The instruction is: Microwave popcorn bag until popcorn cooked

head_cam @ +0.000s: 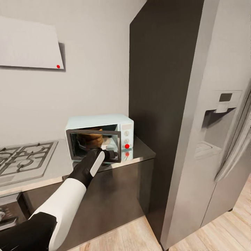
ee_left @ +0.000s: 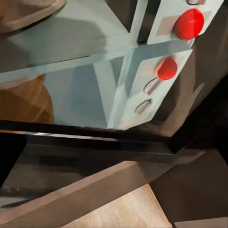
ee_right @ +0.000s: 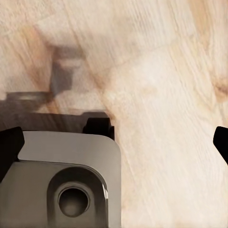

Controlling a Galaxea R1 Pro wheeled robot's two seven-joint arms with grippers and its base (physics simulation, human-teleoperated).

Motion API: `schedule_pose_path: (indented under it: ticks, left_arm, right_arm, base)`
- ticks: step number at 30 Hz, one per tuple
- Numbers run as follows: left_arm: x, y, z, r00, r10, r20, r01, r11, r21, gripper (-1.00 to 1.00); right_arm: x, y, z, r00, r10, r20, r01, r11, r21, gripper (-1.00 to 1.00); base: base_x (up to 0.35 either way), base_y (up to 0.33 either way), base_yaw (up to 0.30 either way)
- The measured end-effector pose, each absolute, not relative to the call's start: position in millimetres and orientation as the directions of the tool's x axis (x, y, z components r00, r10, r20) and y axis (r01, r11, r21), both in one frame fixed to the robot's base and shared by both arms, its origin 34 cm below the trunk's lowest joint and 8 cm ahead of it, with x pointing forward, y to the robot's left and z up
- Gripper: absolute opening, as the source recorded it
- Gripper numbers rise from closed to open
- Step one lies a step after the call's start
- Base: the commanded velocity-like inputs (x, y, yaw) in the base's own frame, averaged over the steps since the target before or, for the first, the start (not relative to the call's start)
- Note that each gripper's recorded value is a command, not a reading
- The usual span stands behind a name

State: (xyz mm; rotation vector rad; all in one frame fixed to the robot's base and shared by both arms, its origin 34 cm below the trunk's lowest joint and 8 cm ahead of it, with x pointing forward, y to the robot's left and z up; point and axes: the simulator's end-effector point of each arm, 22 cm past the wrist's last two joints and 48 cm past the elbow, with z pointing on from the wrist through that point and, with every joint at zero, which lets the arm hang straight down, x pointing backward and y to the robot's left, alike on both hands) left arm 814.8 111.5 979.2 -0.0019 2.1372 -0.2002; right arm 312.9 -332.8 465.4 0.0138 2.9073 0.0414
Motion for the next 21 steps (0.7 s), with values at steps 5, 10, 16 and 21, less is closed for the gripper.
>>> schedule_pose_path:
  ticks: [5,10,16,21]
  left_arm:
    - [813.0,108.1,979.1,-0.550,-0.116,-0.827,0.045,0.985,-0.169,1.00]
    - [813.1,108.3,980.5,-0.548,-0.126,-0.827,0.039,0.984,-0.176,1.00]
    - [821.9,112.8,993.7,-0.484,-0.158,-0.860,0.019,0.981,-0.191,1.00]
    - [822.6,111.3,997.4,-0.478,-0.168,-0.862,0.022,0.979,-0.203,1.00]
  right_arm:
    - [313.3,-332.8,465.7,-0.972,0.011,-0.234,0.004,1.000,0.029,1.00]
    - [312.8,-335.9,466.0,-0.973,0.011,-0.232,0.006,1.000,0.025,1.00]
    - [312.7,-336.4,466.0,-0.973,0.011,-0.232,0.006,1.000,0.024,1.00]
    - [312.7,-337.1,465.9,-0.973,0.011,-0.232,0.006,1.000,0.023,1.00]
  base:
    - [0.195,0.000,-0.002]
    - [0.313,0.000,0.000]
    - [0.287,0.000,0.000]
    - [0.085,0.000,0.000]
